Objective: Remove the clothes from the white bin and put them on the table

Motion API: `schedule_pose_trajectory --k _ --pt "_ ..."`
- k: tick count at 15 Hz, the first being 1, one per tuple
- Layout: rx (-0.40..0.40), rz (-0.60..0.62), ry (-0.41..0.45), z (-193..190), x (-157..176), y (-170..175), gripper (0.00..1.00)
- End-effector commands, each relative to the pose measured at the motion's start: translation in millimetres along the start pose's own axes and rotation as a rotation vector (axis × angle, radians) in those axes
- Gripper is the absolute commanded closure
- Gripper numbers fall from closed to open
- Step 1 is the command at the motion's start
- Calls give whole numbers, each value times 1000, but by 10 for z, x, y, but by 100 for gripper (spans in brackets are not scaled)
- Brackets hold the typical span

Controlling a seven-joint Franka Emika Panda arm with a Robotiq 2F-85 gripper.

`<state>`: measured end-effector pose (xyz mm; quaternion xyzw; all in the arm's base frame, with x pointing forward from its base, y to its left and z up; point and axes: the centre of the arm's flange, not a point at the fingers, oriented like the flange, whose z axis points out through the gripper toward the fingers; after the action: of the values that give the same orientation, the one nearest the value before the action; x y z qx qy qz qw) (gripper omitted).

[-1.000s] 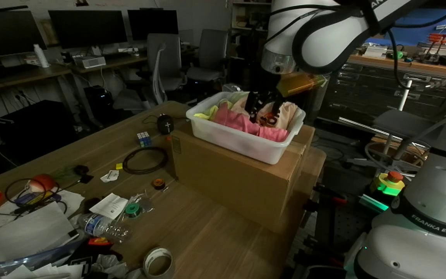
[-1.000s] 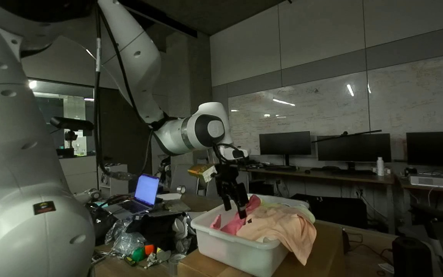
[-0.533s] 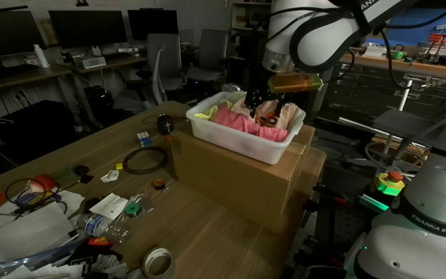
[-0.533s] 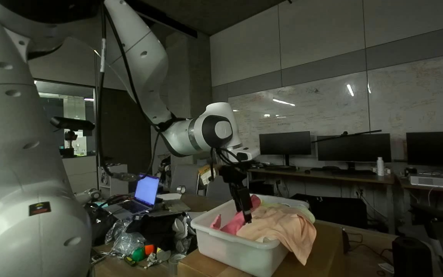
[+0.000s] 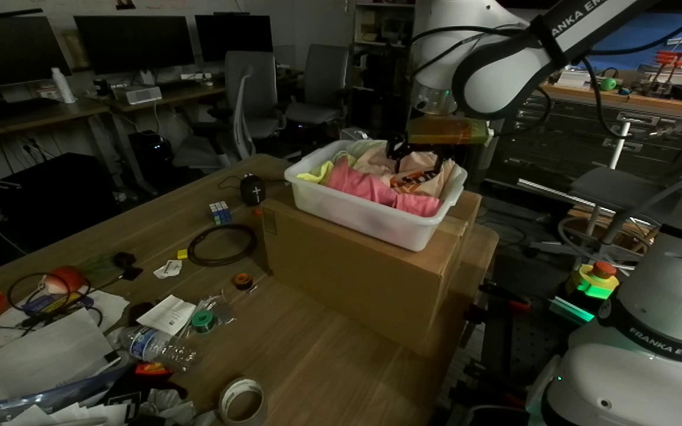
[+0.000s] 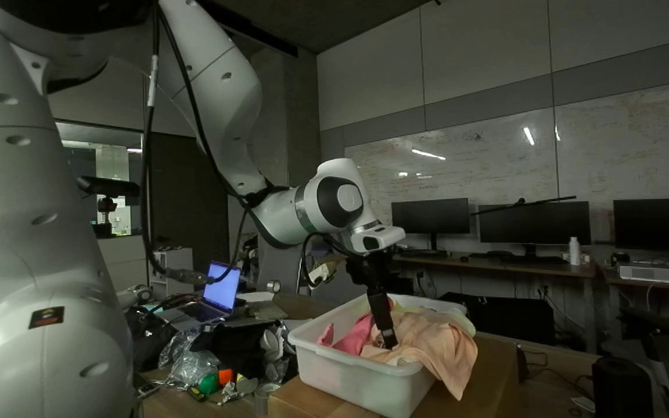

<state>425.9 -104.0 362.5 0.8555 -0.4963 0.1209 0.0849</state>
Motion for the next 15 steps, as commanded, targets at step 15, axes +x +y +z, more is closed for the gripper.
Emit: schedule_pose_trajectory --k 15 --pt "-104 87 59 328 -7 -68 0"
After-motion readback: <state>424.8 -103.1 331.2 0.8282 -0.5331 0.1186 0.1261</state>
